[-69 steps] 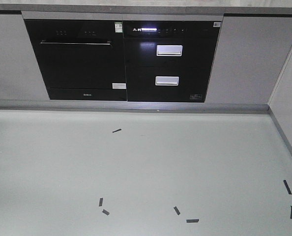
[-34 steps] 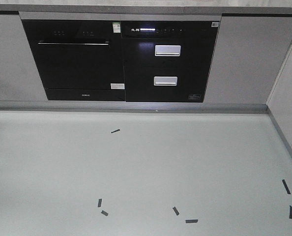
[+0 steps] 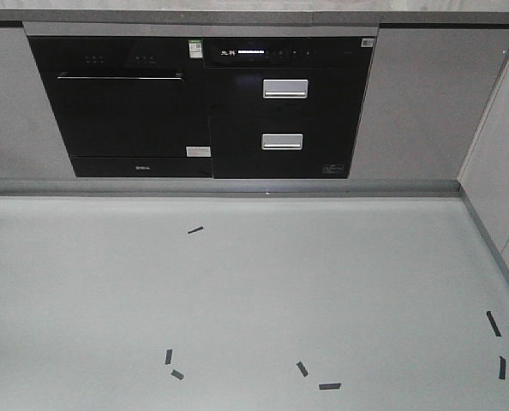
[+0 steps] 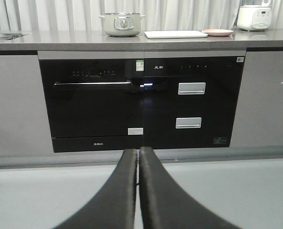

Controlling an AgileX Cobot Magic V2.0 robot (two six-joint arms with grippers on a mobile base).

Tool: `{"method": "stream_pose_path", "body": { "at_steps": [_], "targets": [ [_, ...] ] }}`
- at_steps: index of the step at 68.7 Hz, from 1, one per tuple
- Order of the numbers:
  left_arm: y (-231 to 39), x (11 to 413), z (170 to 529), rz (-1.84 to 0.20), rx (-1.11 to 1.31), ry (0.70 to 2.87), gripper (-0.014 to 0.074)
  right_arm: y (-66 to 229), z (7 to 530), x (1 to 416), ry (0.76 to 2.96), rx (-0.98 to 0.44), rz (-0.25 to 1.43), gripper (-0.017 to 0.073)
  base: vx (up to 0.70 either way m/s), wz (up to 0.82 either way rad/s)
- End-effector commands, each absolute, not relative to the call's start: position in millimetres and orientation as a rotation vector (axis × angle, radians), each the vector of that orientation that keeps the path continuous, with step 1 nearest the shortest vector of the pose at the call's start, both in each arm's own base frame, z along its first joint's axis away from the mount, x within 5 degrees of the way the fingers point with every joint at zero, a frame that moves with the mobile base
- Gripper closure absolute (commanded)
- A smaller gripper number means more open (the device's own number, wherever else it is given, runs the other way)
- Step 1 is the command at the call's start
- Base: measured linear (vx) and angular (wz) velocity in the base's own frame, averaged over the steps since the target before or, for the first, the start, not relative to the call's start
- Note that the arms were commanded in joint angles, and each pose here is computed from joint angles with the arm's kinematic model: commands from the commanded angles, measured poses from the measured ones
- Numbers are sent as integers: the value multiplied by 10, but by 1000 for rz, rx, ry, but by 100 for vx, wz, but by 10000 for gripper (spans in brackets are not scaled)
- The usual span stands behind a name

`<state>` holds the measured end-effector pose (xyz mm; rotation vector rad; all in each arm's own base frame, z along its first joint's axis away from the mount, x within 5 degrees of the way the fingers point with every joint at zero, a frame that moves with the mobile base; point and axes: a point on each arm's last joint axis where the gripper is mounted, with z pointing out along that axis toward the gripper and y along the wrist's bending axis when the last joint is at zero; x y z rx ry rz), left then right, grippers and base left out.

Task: Transfer vegetables to tray and serve
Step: 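Drive the base toward the counter with both grippers closed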

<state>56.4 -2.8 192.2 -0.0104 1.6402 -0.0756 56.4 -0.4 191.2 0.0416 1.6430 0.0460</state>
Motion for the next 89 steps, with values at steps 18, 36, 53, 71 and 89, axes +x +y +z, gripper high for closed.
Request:
{"method": "stream_pose_path", "body": {
  "at_steps": [18,36,53,71,89],
  "targets": [
    [-21,567,1909,-79,-25,1577,599,1,1934,571,1578,29,42,562,2,-2],
    [-21,567,1909,-79,-25,1577,599,1,1934,571,1578,29,42,562,3,-4],
    [-21,567,1909,-79,-25,1577,599,1,1934,571,1578,29,42,562,4,-3],
    [-21,567,1909,-79,-25,1577,599,1,1934,571,1578,29,42,562,6,-1],
    [-21,567,1909,-79,-25,1577,599,1,1934,571,1578,29,42,562,9,2]
  ]
}}
